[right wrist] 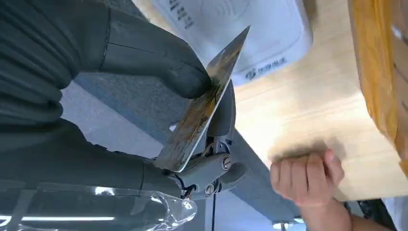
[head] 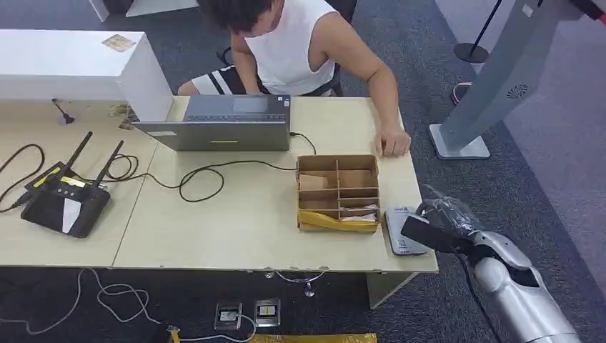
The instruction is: Pass the card to the sensor for recognition and then transmit it.
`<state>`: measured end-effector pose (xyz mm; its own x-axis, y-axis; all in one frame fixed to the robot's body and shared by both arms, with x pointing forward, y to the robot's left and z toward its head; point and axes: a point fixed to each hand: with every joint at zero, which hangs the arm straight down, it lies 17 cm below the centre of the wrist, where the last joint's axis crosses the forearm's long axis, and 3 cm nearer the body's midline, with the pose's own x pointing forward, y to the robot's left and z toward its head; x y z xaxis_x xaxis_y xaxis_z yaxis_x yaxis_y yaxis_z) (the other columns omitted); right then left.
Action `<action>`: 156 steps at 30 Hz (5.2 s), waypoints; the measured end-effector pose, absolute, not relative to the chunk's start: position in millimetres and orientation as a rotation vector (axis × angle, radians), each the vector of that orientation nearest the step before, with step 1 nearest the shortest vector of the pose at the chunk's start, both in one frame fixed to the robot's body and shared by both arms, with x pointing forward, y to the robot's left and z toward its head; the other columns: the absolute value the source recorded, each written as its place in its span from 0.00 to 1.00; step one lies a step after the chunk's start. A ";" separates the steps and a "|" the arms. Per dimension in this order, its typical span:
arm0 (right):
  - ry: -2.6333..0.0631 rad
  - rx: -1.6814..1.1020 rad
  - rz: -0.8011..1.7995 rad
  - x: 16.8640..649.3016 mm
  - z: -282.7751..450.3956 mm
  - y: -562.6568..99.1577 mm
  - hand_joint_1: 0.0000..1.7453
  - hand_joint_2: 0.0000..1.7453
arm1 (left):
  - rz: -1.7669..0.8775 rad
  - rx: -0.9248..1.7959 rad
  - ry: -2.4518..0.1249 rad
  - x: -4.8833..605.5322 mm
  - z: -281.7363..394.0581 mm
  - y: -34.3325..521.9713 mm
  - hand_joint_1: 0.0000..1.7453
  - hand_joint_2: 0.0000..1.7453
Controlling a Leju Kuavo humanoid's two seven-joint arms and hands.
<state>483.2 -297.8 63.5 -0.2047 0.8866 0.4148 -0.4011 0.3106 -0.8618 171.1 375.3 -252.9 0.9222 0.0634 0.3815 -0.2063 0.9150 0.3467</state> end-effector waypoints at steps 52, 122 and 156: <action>-1.697 -0.903 1.154 569.2 303.7 -342.0 1.00 1.00 | 0.054 0.410 -0.432 181.1 -248.0 383.5 0.00 1.00; -1.926 -0.073 0.959 573.7 354.5 -154.1 0.00 1.00 | -0.021 0.415 -0.447 181.6 -247.8 380.7 0.00 1.00; -1.680 -0.181 1.180 469.9 178.2 -119.4 0.00 1.00 | 0.029 0.415 -0.406 175.4 -250.8 376.0 0.00 1.00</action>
<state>469.9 -119.4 178.2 -0.4593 0.6106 0.6451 -0.3995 0.5066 -0.7640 175.4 376.0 -250.8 0.9195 -0.0543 0.3892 -0.1095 0.9158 0.3864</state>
